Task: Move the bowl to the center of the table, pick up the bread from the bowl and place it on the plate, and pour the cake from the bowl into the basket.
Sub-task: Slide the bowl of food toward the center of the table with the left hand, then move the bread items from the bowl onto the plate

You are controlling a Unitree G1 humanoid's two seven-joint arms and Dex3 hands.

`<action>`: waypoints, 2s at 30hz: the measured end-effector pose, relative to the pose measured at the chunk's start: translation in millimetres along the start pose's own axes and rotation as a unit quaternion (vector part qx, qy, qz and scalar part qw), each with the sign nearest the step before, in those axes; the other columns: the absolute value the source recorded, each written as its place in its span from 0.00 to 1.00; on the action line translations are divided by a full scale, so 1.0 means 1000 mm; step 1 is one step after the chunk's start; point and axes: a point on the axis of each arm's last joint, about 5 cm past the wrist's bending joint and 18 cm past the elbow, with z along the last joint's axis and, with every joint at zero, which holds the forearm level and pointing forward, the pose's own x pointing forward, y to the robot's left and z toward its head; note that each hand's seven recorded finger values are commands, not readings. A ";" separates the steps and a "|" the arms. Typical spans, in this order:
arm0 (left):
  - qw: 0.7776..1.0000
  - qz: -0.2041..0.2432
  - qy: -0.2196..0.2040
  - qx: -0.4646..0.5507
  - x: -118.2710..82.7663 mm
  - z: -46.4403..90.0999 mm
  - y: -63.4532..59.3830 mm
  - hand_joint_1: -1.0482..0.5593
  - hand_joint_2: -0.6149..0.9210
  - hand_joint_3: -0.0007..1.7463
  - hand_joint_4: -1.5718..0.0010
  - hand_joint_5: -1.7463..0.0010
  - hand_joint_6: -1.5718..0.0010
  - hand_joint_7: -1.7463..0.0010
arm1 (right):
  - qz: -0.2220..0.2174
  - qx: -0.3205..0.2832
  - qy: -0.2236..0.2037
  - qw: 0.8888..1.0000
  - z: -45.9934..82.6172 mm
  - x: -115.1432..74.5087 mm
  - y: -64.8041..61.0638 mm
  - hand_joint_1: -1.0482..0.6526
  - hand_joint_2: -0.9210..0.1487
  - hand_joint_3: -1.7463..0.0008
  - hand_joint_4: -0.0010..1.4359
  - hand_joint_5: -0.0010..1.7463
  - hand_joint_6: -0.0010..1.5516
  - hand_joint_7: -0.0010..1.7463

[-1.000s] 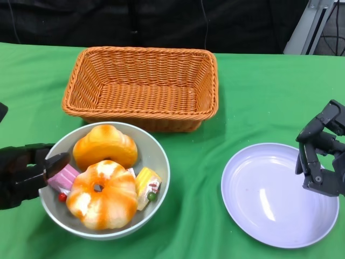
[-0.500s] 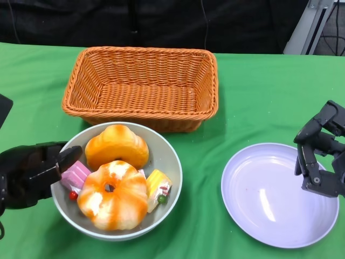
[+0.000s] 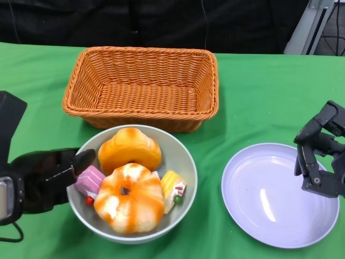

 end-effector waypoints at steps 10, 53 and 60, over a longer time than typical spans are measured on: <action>1.000 -0.025 -0.006 -0.007 0.006 -0.001 -0.012 0.32 1.00 0.25 0.78 0.91 0.88 0.98 | 0.003 0.002 0.000 1.000 0.000 0.000 0.001 0.49 0.38 0.33 0.60 1.00 0.39 0.93; 0.958 0.140 -0.141 0.206 -0.006 -0.006 -0.010 0.33 1.00 0.12 0.72 0.80 0.71 0.97 | 0.008 -0.002 0.005 1.000 -0.001 -0.001 0.002 0.51 0.39 0.32 0.59 1.00 0.39 0.90; 0.937 0.152 -0.261 0.175 -0.010 -0.022 -0.007 0.45 1.00 0.11 0.61 0.77 0.58 0.93 | 0.018 -0.004 0.008 1.000 -0.001 -0.002 0.001 0.51 0.40 0.32 0.59 1.00 0.39 0.90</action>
